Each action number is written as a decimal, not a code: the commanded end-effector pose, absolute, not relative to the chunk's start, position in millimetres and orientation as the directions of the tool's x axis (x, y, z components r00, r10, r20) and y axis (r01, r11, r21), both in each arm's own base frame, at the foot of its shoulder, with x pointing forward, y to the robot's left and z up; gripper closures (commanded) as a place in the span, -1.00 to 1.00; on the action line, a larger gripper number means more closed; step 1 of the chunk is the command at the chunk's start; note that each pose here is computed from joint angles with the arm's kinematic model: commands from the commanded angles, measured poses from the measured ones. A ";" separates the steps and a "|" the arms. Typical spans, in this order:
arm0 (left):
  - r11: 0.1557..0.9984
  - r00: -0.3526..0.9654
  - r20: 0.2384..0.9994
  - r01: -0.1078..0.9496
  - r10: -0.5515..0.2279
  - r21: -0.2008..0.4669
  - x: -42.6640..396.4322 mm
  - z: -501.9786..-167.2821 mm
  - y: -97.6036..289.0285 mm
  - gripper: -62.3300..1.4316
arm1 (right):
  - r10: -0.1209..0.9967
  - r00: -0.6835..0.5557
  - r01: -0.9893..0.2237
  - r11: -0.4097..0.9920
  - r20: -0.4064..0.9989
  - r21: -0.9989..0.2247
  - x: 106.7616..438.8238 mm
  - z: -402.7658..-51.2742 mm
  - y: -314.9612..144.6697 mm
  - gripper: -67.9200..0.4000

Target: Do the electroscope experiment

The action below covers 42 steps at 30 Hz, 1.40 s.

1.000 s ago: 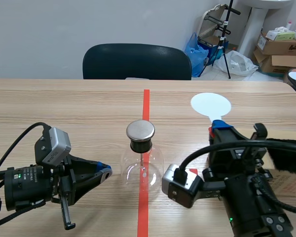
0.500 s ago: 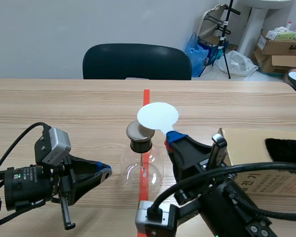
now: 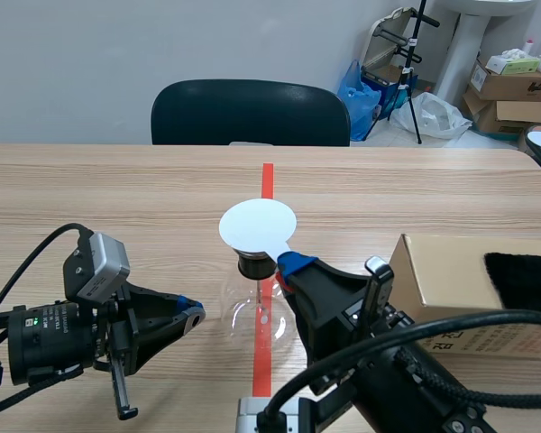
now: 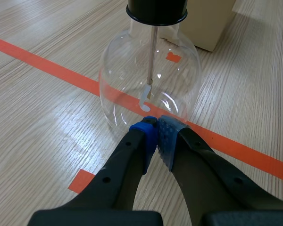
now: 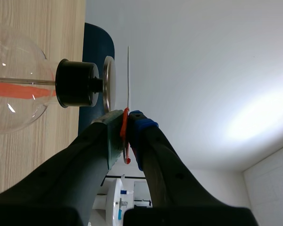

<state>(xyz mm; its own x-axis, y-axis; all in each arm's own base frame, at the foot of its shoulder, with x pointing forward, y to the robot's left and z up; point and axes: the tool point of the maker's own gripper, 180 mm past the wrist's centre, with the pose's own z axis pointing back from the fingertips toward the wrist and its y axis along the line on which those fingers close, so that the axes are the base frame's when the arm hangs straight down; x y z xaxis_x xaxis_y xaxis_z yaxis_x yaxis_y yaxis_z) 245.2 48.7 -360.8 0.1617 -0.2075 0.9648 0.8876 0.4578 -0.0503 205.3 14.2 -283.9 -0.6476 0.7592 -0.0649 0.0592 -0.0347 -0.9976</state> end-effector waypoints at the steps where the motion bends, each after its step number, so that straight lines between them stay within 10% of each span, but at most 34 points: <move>1: 0.452 0.142 0.976 0.890 -0.166 -0.052 246.9 -349.8 41.3 0.87 | 0.764 -0.639 0.097 -0.028 -0.084 -0.995 212.0 -274.1 11.4 0.96; 29: 0.452 0.142 0.976 0.890 -0.166 -0.052 246.9 -349.8 41.3 0.87 | 0.767 -0.637 0.097 -0.028 -0.084 -0.995 212.4 -274.0 10.9 0.96; 42: 0.452 0.142 0.976 0.890 -0.166 -0.052 246.9 -349.8 41.3 0.87 | 0.914 -0.399 0.097 -0.029 -0.065 -0.995 238.8 -270.3 -32.0 0.96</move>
<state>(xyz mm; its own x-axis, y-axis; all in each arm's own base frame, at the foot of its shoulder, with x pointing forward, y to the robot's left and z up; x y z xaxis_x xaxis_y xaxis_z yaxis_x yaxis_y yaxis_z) 245.2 48.7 -360.8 0.1617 -0.2075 0.9648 0.8876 0.4578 -0.0503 232.2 -28.2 -280.9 -0.4126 0.9092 -0.0558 0.0590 -0.0345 -0.9977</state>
